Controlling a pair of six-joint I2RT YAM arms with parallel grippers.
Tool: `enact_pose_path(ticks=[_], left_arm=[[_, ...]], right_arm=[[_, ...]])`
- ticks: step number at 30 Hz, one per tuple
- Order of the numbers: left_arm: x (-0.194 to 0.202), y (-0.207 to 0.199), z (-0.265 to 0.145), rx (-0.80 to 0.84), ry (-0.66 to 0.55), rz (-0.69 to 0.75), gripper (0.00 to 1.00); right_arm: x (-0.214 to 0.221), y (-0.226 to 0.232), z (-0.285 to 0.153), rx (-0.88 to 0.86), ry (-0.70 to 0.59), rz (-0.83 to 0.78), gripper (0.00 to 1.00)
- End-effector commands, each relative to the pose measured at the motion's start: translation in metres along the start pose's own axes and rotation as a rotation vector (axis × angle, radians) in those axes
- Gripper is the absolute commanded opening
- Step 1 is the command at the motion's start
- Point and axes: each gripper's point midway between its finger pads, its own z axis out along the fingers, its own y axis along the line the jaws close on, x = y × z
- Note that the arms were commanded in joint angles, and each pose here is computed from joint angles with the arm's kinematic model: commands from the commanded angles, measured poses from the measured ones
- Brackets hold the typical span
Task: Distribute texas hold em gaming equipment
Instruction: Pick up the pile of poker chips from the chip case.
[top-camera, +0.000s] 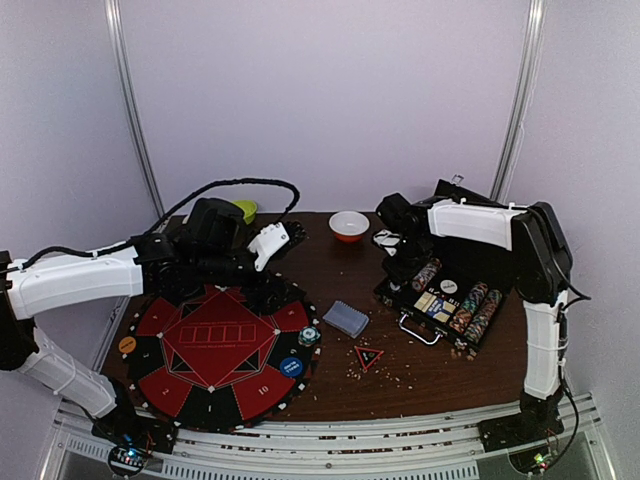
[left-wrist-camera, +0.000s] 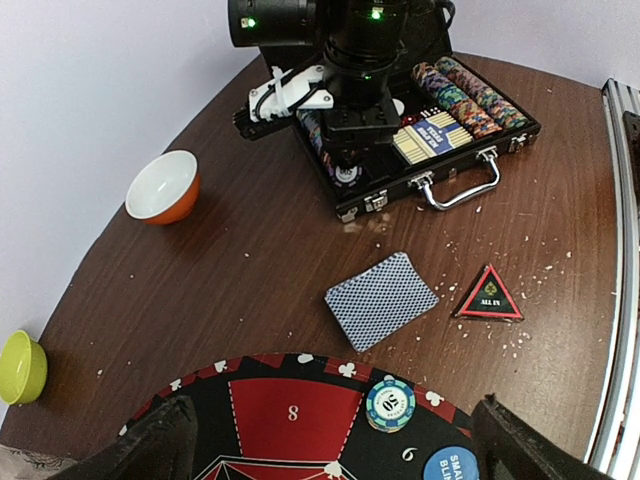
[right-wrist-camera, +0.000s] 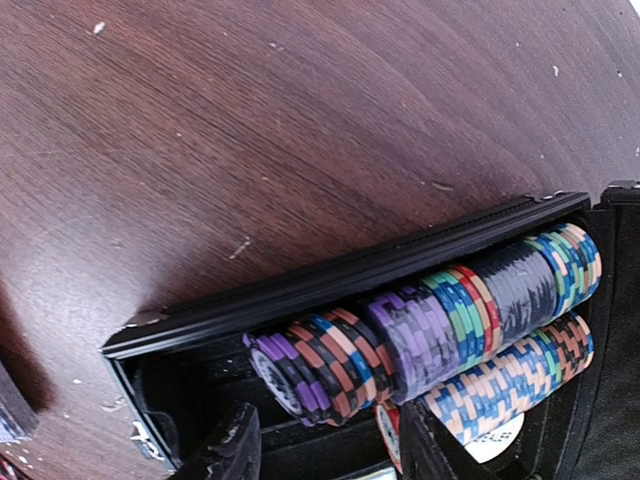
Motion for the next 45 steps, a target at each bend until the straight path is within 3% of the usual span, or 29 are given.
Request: enact_pose_path(ticks=[1, 10, 17, 24, 36, 41, 43, 45], left_arm=[[-0.001, 0.002, 0.003, 0.003, -0.007, -0.008, 0.98], [0.006, 0.003, 0.004, -0.004, 0.019, -0.004, 0.98], [0.008, 0.002, 0.006, 0.004, 0.026, -0.003, 0.98], [0.013, -0.002, 0.01, 0.027, 0.04, -0.004, 0.98], [0.021, -0.003, 0.011, 0.03, 0.067, -0.006, 0.98], [0.021, -0.003, 0.01, 0.029, 0.067, -0.004, 0.98], [0.02, -0.003, 0.009, 0.026, 0.064, -0.005, 0.98], [0.017, -0.002, 0.006, 0.024, 0.053, 0.001, 0.98]], right_arm=[[0.013, -0.007, 0.013, 0.044, 0.065, -0.026, 0.5], [0.011, 0.004, 0.019, 0.008, 0.075, -0.036, 0.43], [0.014, 0.026, 0.011, -0.001, 0.065, -0.101, 0.44], [-0.001, 0.013, -0.003, 0.069, 0.005, -0.076, 0.44], [0.003, 0.013, 0.022, 0.069, 0.071, -0.12, 0.48], [0.002, 0.026, 0.03, -0.02, 0.08, -0.127, 0.38], [0.001, 0.022, 0.03, -0.02, 0.079, -0.102, 0.24], [-0.003, 0.016, 0.024, -0.012, 0.066, -0.067, 0.02]])
